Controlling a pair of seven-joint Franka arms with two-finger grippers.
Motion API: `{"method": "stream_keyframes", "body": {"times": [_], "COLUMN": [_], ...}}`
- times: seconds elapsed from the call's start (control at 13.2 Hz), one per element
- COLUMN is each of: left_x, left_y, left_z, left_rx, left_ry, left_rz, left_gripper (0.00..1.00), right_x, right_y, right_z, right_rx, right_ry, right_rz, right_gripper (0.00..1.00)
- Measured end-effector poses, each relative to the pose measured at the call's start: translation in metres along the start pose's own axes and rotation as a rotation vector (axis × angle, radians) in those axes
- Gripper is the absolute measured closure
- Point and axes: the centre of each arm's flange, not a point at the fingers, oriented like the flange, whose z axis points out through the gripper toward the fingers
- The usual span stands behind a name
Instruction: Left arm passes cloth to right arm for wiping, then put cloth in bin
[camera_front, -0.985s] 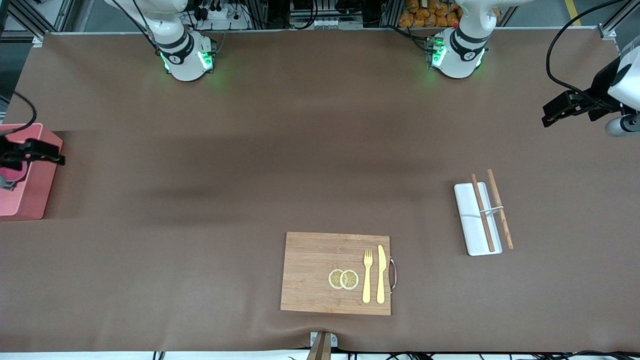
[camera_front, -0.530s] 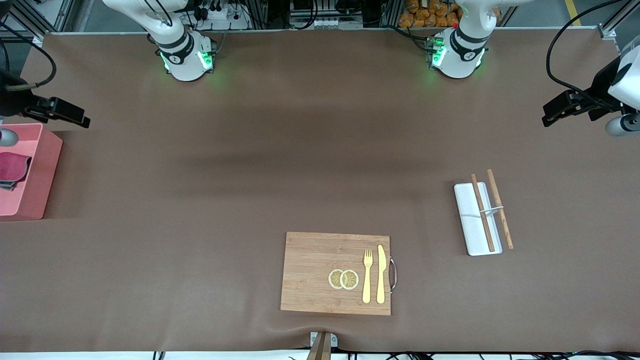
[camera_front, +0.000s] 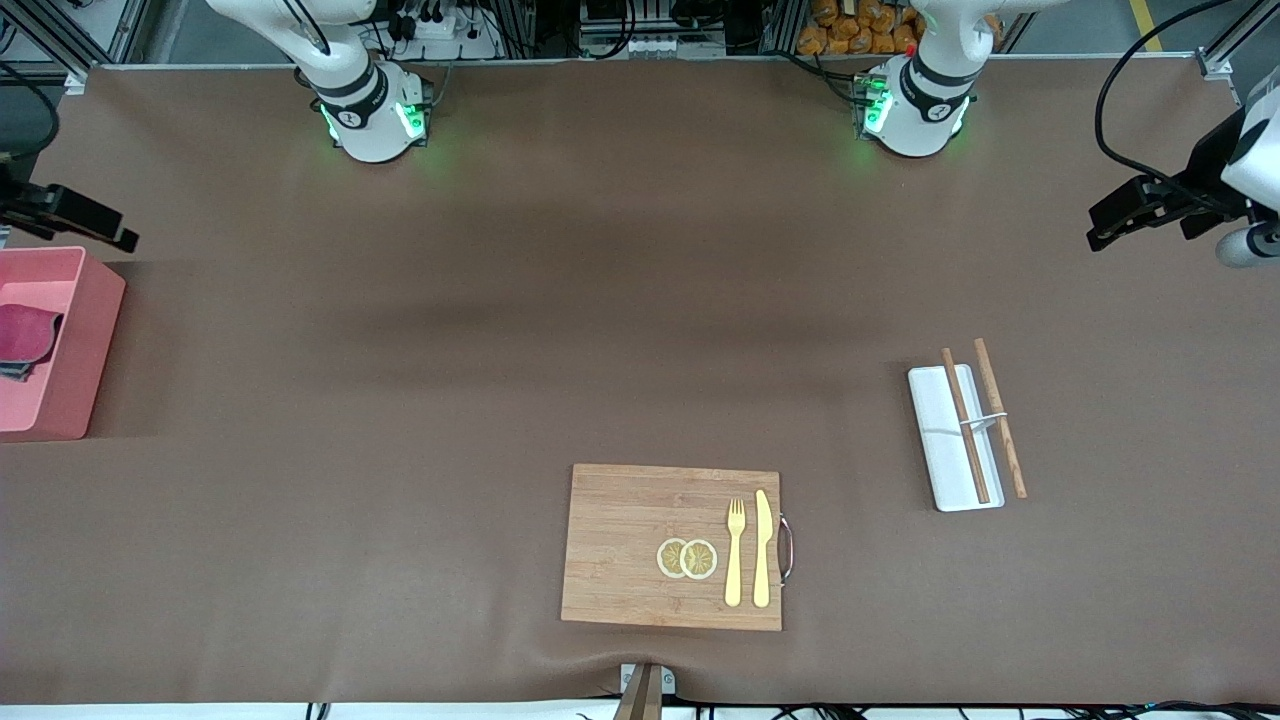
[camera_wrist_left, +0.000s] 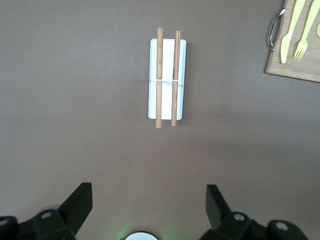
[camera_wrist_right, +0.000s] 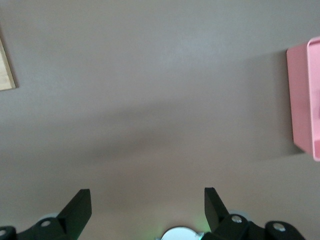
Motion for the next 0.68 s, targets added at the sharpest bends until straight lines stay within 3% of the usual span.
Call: {"method": "stream_keyframes", "body": {"times": [0.23, 0.68], "left_x": [-0.0054, -0.0052], "left_y": [-0.0006, -0.0018], "left_z": [-0.0068, -0.0071], "left_rx": [0.000, 0.000], "left_ry": [0.008, 0.009], "left_rz": [0.000, -0.003], "left_gripper": [0.00, 0.00], "right_x": [0.0046, 0.0082], "right_y": [0.0075, 0.0059], "right_z": [-0.0029, 0.0031], "right_rx": [0.003, 0.002], "right_ry": [0.038, 0.031], "right_rz": [-0.008, -0.010], "right_gripper": [0.00, 0.00]}}
